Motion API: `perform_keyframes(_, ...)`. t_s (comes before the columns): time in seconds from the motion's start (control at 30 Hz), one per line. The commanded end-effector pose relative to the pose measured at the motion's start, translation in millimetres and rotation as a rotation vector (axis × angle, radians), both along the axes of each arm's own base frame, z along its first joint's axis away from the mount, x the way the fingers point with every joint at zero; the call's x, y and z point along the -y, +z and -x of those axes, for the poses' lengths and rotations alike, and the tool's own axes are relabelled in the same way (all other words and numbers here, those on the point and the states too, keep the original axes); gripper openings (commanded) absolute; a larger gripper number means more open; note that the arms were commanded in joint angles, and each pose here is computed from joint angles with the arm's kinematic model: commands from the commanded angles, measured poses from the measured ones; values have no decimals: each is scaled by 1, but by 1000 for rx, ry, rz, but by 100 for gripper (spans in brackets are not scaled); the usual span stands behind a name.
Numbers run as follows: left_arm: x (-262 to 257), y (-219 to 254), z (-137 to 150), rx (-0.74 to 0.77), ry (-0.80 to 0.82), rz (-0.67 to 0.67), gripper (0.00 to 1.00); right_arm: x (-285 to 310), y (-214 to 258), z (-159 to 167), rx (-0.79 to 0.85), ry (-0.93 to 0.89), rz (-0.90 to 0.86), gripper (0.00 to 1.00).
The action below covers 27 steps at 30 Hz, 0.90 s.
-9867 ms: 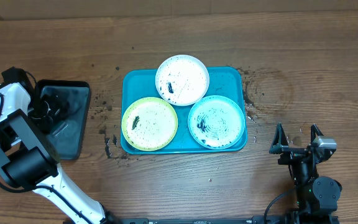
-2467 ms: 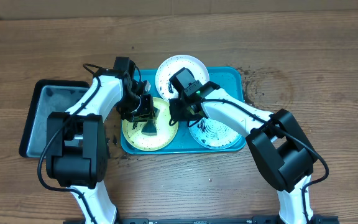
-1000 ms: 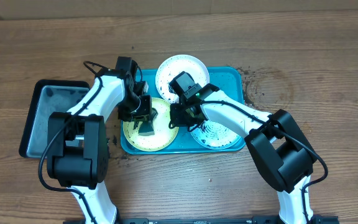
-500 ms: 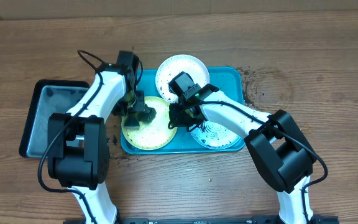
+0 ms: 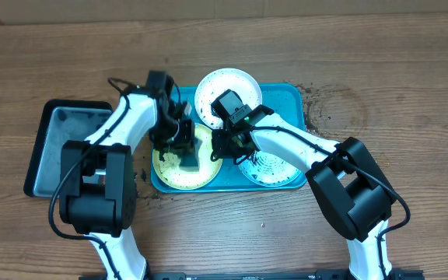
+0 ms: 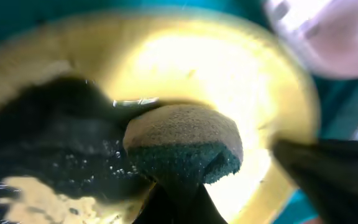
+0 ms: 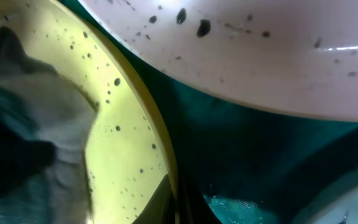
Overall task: Clean dirty plates on tray and stack at the side
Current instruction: 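Scrub the yellow plate with the sponge in the left gripper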
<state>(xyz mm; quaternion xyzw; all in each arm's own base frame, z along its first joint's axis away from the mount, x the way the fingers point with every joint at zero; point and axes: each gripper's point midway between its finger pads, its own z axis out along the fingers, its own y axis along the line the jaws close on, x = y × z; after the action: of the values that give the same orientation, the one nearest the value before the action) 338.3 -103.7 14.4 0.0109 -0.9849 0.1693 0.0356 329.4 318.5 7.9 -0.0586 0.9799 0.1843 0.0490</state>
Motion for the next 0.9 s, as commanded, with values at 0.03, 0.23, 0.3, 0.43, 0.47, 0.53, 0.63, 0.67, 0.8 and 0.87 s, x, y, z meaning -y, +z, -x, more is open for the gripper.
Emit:
perform_keyframes(0.03,-35,-26,13,-21,7,-208,4,5,-5,-1,8,-9,24,5)
perform_keyframes(0.23,-100,-22,3,32,166,-597,4,5,-5,-1,8,-9,24,5)
perform_keyframes(0.3,-114,-15,-3,61,173,-680,4,5,-5,-1,8,-9,24,5)
perform_keyframes(0.43,-124,-2,-15,103,180,-745,4,5,-5,-1,8,-9,24,5)
perform_keyframes(0.47,-123,1,-18,108,182,-742,4,5,-5,-1,8,-9,24,5)
perform_keyframes(0.53,-118,9,-24,112,187,-709,4,5,-5,0,8,-8,24,4)
perform_keyframes(0.63,-95,23,-38,120,199,-579,4,4,-3,-1,10,-8,18,4)
perform_keyframes(0.67,-85,29,-44,128,205,-514,4,1,-1,-1,7,-4,8,4)
perform_keyframes(0.8,-37,73,-76,221,182,-185,4,-16,14,-3,-6,25,-74,4)
perform_keyframes(0.87,-22,100,-88,281,152,-61,4,-19,22,-7,6,34,-82,4)
